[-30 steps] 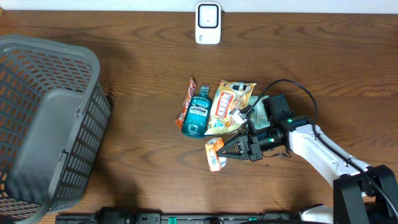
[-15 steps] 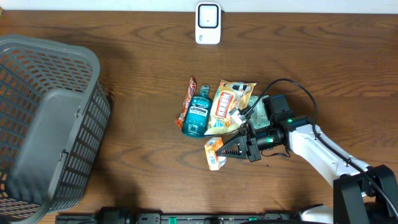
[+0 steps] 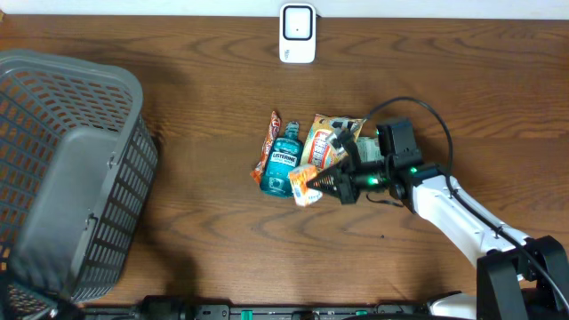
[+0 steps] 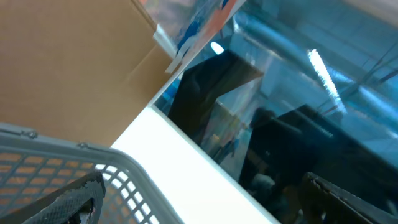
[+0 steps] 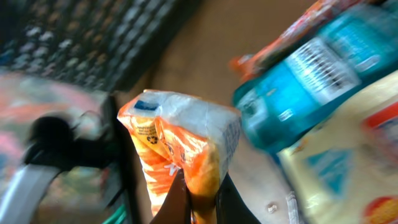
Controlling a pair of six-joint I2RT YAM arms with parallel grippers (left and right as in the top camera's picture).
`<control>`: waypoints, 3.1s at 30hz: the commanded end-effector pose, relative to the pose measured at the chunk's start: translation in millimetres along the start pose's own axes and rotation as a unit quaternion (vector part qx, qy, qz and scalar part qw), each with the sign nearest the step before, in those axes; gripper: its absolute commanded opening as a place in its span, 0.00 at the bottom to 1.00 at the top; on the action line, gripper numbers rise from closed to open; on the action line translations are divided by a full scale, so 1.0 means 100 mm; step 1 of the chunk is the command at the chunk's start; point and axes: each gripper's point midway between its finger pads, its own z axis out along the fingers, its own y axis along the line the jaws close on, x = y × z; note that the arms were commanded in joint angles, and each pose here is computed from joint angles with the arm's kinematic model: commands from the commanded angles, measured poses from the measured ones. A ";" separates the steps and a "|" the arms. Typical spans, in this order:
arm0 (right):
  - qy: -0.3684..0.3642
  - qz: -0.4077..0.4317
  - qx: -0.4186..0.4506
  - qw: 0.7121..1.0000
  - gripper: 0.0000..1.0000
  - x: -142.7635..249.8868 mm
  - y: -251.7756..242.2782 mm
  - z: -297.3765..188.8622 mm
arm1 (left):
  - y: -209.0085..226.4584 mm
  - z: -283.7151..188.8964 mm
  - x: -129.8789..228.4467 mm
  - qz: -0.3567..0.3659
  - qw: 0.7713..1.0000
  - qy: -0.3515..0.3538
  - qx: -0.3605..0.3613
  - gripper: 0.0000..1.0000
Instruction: Scan the item barcode
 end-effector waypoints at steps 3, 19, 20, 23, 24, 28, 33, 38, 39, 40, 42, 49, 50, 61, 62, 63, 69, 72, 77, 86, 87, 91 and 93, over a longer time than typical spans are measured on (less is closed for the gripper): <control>-0.043 -0.040 0.146 0.988 0.01 -0.63 -0.15 -0.09 | 0.09 0.12 0.23 0.008 1.000 0.009 -0.017 0.98; -0.126 -0.235 0.471 0.841 0.01 -2.18 -0.87 -0.56 | -0.06 0.21 1.11 0.090 0.982 0.145 0.081 0.98; -0.126 -0.247 0.472 0.837 0.01 -2.25 -0.93 -0.51 | -0.13 0.19 1.19 0.102 0.976 0.160 0.105 0.98; -0.117 -0.284 0.493 0.814 0.01 -2.46 -1.12 -0.41 | -0.27 0.10 1.41 0.149 0.954 0.197 0.171 0.98; -0.119 -0.289 0.506 0.804 0.01 -2.55 -1.20 -0.40 | -0.30 0.07 1.47 0.167 0.945 0.208 0.190 0.98; -0.112 -0.325 0.523 0.780 0.01 -2.87 -1.44 -0.23 | -0.36 -0.05 1.73 0.220 0.911 0.241 0.252 0.98; -0.100 -0.363 0.557 0.741 0.01 -3.21 -1.76 -0.11 | -0.23 -0.03 1.97 0.236 0.902 0.265 0.245 0.98; -0.059 -0.392 0.598 0.696 0.01 -3.30 -2.14 0.01 | -0.11 -0.02 2.18 0.240 0.897 0.287 0.235 0.98; -0.050 -0.397 0.605 0.688 0.01 -3.30 -2.20 0.03 | -0.09 -0.02 2.20 0.240 0.897 0.289 0.234 0.98; -0.035 -0.406 0.610 0.679 0.01 -3.27 -2.26 0.07 | -0.08 -0.02 2.22 0.240 0.896 0.290 0.234 0.98; -0.022 -0.415 0.612 0.673 0.01 -3.24 -2.31 0.11 | -0.08 -0.02 2.24 0.240 0.895 0.292 0.237 0.98; -0.012 -0.413 0.631 0.657 0.01 -3.25 -2.29 0.04 | -0.06 0.00 2.32 0.239 0.894 0.292 0.240 0.98; -0.012 -0.408 0.639 0.651 0.01 -3.26 -2.27 0.00 | -0.07 0.01 2.32 0.238 0.895 0.290 0.242 0.98; -0.008 -0.281 0.694 0.663 0.01 -3.26 -1.79 -1.30 | -0.11 -0.19 2.69 0.247 0.853 0.330 0.321 0.98; -0.017 -0.265 0.698 0.665 0.01 -3.26 -1.74 -1.50 | -0.07 -0.20 2.75 0.248 0.851 0.338 0.317 0.98; -0.020 -0.252 0.699 0.669 0.01 -3.24 -1.71 -1.68 | -0.03 -0.20 2.81 0.248 0.849 0.345 0.314 0.98; 0.002 -0.188 0.685 0.704 0.01 -2.89 -1.81 -2.54 | 0.25 -0.26 3.18 0.246 0.838 0.389 0.294 0.98; 0.020 -0.117 0.702 0.702 0.01 -2.53 -2.10 -3.00 | 0.35 -0.29 3.31 0.241 0.835 0.404 0.285 0.98; 0.045 -0.010 0.722 0.691 0.01 -1.83 -2.58 -3.62 | 0.36 -0.28 3.34 0.228 0.840 0.404 0.281 0.98; 0.104 0.149 0.777 0.602 0.01 -0.23 -3.22 -4.63 | 0.49 -0.37 3.44 0.228 0.829 0.438 0.263 0.98; 0.099 0.167 0.780 0.595 0.01 -0.06 -3.26 -4.71 | 0.50 -0.38 3.45 0.228 0.828 0.440 0.262 0.98; 0.063 0.234 0.791 0.562 0.01 0.50 -3.36 -5.01 | 0.50 -0.38 3.45 0.228 0.828 0.440 0.262 0.98; 0.054 0.253 0.794 0.550 0.01 0.70 -3.37 -5.13 | 0.50 -0.38 3.45 0.229 0.828 0.440 0.262 0.98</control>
